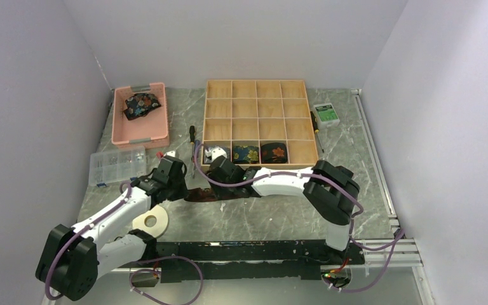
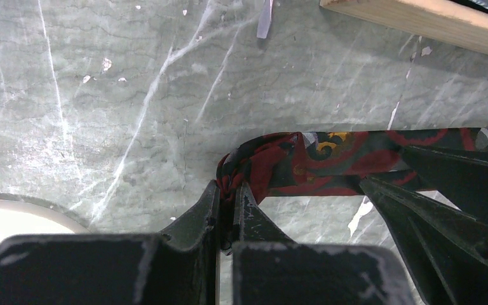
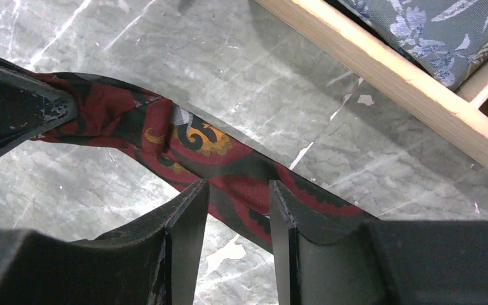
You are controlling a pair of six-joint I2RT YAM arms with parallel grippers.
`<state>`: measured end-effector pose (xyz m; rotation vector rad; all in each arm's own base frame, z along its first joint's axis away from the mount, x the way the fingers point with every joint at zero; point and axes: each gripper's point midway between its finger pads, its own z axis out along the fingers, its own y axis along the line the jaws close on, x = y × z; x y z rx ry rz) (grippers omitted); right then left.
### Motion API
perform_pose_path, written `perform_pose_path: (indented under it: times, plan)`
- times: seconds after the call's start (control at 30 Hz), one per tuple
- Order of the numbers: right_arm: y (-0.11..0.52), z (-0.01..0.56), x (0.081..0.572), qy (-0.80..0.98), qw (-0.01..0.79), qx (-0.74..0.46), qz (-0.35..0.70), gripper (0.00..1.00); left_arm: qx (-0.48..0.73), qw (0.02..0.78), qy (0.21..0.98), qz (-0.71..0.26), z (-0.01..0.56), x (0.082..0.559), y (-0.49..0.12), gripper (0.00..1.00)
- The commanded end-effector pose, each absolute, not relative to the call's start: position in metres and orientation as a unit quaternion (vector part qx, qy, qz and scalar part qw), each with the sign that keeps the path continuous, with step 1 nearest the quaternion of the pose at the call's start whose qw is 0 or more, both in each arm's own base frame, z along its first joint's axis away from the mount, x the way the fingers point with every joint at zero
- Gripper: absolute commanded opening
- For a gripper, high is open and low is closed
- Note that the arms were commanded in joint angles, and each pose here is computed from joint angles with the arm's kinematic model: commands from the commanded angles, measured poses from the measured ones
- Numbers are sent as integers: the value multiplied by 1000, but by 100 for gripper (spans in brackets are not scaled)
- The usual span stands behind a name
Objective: Roll the ties
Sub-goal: Roll the tie at the center of the board.
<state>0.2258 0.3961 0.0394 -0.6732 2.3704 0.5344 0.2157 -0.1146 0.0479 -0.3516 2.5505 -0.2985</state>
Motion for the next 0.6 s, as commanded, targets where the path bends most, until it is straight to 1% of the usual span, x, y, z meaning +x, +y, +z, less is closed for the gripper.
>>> perform_pose_path:
  times: [0.0, 0.23, 0.4, 0.57]
  plan:
    - [414, 62, 224, 870, 340, -281, 220, 44, -137, 277, 942, -131, 49, 216, -121, 3]
    - [417, 45, 220, 870, 340, -304, 188, 44, -140, 278, 941, -136, 47, 214, -121, 3]
    - [417, 35, 226, 873, 345, -306, 157, 45, -141, 277, 940, -138, 47, 213, -121, 3]
    - [411, 31, 233, 876, 359, -294, 132, 44, -140, 277, 941, -137, 47, 213, -121, 3]
